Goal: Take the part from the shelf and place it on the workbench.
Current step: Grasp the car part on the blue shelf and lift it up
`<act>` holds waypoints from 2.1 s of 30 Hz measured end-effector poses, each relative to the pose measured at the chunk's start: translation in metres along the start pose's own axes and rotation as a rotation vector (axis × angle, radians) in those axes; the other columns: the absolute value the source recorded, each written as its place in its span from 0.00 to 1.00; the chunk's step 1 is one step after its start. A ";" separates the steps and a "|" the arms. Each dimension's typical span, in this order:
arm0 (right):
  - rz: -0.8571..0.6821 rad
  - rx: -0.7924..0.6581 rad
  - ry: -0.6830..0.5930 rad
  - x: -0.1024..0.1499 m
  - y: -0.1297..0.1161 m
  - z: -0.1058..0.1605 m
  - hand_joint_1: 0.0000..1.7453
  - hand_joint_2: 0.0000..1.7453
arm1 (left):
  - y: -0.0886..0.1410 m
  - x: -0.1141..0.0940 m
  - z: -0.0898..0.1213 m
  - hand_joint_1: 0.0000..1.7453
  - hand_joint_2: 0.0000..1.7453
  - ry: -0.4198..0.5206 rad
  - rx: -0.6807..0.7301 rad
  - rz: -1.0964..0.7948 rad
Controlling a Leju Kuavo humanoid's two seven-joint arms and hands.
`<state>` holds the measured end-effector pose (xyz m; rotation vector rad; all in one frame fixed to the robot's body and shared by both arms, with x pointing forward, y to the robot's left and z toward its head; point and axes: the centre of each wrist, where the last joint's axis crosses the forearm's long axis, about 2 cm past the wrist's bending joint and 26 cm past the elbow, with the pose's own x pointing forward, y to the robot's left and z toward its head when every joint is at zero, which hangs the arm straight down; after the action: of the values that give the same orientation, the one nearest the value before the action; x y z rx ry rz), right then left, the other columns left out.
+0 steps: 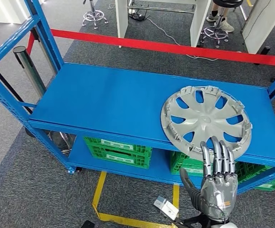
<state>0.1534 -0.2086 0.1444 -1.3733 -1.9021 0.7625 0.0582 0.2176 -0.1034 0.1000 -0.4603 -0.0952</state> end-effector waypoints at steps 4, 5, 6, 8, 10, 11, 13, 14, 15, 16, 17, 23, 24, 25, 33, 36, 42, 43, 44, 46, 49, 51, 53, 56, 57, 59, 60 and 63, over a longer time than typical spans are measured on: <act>0.023 0.028 0.119 -0.006 0.000 0.009 0.00 1.00 | 0.000 -0.001 0.000 0.00 0.00 0.007 0.009 0.028; 0.024 0.037 0.138 -0.008 0.001 0.011 0.00 1.00 | 0.000 -0.001 0.000 0.00 0.00 0.009 0.012 0.032; 0.025 0.047 0.150 -0.009 0.002 0.014 0.00 1.00 | 0.000 -0.001 0.001 0.00 0.00 0.010 0.015 0.037; 0.027 0.064 0.160 -0.011 0.003 0.018 0.00 1.00 | -0.001 -0.002 0.001 0.00 0.00 0.011 0.021 0.044; 0.023 0.081 0.170 -0.012 0.005 0.021 0.00 1.00 | -0.001 -0.002 0.001 0.00 0.00 0.012 0.025 0.049; 0.019 0.091 0.177 -0.013 0.006 0.023 0.00 1.00 | -0.002 -0.002 0.001 0.00 0.00 0.013 0.026 0.051; 0.010 0.110 0.189 -0.014 0.008 0.027 0.00 1.00 | -0.002 -0.002 0.001 0.00 0.00 0.015 0.027 0.056; 0.007 0.117 0.193 -0.014 0.009 0.028 0.00 1.00 | -0.002 -0.002 0.001 0.00 0.00 0.015 0.028 0.058; 0.004 0.123 0.196 -0.015 0.010 0.029 0.00 1.00 | -0.002 -0.002 0.001 0.00 0.00 0.016 0.029 0.060; 0.001 0.130 0.199 -0.015 0.011 0.030 0.00 1.00 | -0.003 -0.002 0.001 0.00 0.00 0.016 0.029 0.061; -0.003 0.137 0.202 -0.016 0.012 0.031 0.00 1.00 | -0.003 -0.002 0.001 0.00 0.00 0.015 0.029 0.061; 0.000 0.188 0.211 -0.022 0.020 0.042 0.00 1.00 | -0.003 -0.003 0.002 0.00 0.00 0.014 0.032 0.065; 0.005 0.195 0.212 -0.024 0.021 0.043 0.00 1.00 | -0.003 -0.003 0.002 0.00 0.00 0.014 0.033 0.067; 0.009 0.202 0.214 -0.025 0.021 0.045 0.00 1.00 | -0.003 -0.003 0.002 0.00 0.00 0.014 0.033 0.068; 0.027 0.231 0.228 -0.031 0.025 0.052 0.00 1.00 | -0.003 -0.003 0.002 0.00 0.00 0.011 0.036 0.076; 0.054 0.237 0.222 -0.033 0.026 0.054 0.00 1.00 | -0.003 -0.003 0.002 0.00 0.00 0.011 0.038 0.081; 0.146 0.257 0.229 -0.042 0.024 0.064 0.00 1.00 | 0.000 -0.007 0.002 0.00 0.00 0.017 0.033 0.096; 0.161 0.260 0.232 -0.044 0.023 0.066 0.00 1.00 | 0.002 -0.008 0.002 0.00 0.00 0.020 0.035 0.100; 0.173 0.262 0.234 -0.047 0.022 0.068 0.00 1.00 | 0.003 -0.009 0.002 0.00 0.00 0.023 0.039 0.103; 0.194 0.264 0.235 -0.053 0.020 0.069 0.00 1.00 | 0.005 -0.011 0.002 0.00 0.00 0.029 0.047 0.108; 0.219 0.262 0.240 -0.062 0.018 0.070 0.00 1.00 | 0.006 -0.012 0.002 0.00 0.00 0.035 0.056 0.114; 0.231 0.260 0.243 -0.066 0.017 0.070 0.00 1.00 | 0.007 -0.013 0.002 0.00 0.00 0.037 0.060 0.119; 0.239 0.252 0.245 -0.069 0.018 0.067 0.00 1.00 | 0.007 -0.013 0.002 0.00 0.00 0.035 0.063 0.124; 0.246 0.237 0.254 -0.074 0.022 0.060 0.00 1.00 | 0.007 -0.013 0.002 0.00 0.00 0.027 0.064 0.123; 0.247 0.233 0.261 -0.075 0.025 0.056 0.00 1.00 | 0.007 -0.012 0.002 0.00 0.00 0.024 0.064 0.121; 0.248 0.227 0.284 -0.076 0.033 0.049 0.00 1.00 | 0.006 -0.011 0.002 0.00 0.00 0.021 0.069 0.117; 0.245 0.225 0.296 -0.076 0.038 0.045 0.00 1.00 | 0.005 -0.011 0.002 0.00 0.00 0.021 0.073 0.116; 0.229 0.230 0.303 -0.071 0.052 0.036 0.00 1.00 | 0.001 -0.007 0.002 0.00 0.00 0.021 0.081 0.115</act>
<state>0.1710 -0.2645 0.0704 -1.4802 -1.3965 0.8030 0.0505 0.2189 -0.1045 0.1539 -0.4484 0.0377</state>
